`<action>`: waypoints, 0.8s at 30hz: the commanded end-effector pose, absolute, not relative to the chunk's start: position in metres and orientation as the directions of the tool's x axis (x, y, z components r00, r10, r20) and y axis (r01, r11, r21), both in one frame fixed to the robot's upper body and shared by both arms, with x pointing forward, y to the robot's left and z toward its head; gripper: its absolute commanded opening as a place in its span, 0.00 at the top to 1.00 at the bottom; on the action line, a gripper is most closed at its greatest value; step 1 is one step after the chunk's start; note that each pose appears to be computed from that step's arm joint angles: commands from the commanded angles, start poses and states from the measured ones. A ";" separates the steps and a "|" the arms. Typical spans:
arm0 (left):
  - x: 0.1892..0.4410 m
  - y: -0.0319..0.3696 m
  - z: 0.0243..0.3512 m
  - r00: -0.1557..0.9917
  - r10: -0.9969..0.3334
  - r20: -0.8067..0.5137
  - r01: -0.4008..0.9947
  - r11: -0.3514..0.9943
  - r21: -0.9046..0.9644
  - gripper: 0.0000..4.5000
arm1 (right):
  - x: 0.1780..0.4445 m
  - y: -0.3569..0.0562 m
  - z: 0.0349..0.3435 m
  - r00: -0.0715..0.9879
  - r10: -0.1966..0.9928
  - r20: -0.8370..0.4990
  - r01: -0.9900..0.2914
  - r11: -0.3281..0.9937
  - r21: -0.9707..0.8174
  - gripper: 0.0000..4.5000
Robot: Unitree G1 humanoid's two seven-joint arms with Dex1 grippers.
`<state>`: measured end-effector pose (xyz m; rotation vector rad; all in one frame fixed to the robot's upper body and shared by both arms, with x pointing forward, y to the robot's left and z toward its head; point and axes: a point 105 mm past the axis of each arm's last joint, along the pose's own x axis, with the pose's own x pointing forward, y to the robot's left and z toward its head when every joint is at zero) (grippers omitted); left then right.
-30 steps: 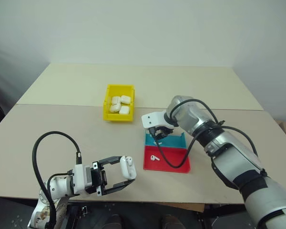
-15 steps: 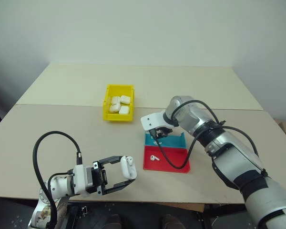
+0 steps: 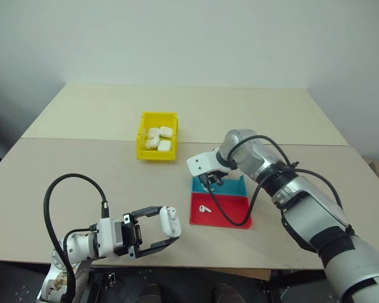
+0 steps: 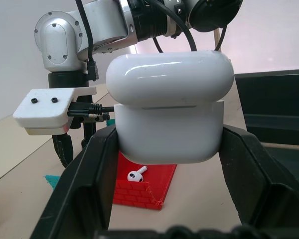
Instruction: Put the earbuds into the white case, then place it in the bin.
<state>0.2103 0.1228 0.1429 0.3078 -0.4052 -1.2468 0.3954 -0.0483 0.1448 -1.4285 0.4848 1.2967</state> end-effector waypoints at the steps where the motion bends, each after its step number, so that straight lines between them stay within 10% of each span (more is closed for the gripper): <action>1: 0.208 0.123 0.149 0.256 -0.957 0.139 0.830 0.291 0.475 0.39 | 0.398 -0.049 0.152 0.341 0.359 -0.869 -0.827 -0.325 -0.459 0.83; 14: 0.209 0.123 0.153 0.248 -0.958 0.146 0.830 0.288 0.478 0.39 | 0.394 -0.045 0.172 0.351 0.443 -0.825 -0.827 -0.266 -0.495 0.87; 24: 0.222 0.108 0.190 0.219 -0.937 0.274 0.818 0.329 0.471 0.39 | 0.344 -0.083 0.281 0.427 0.774 -0.467 -0.882 0.242 -0.405 0.87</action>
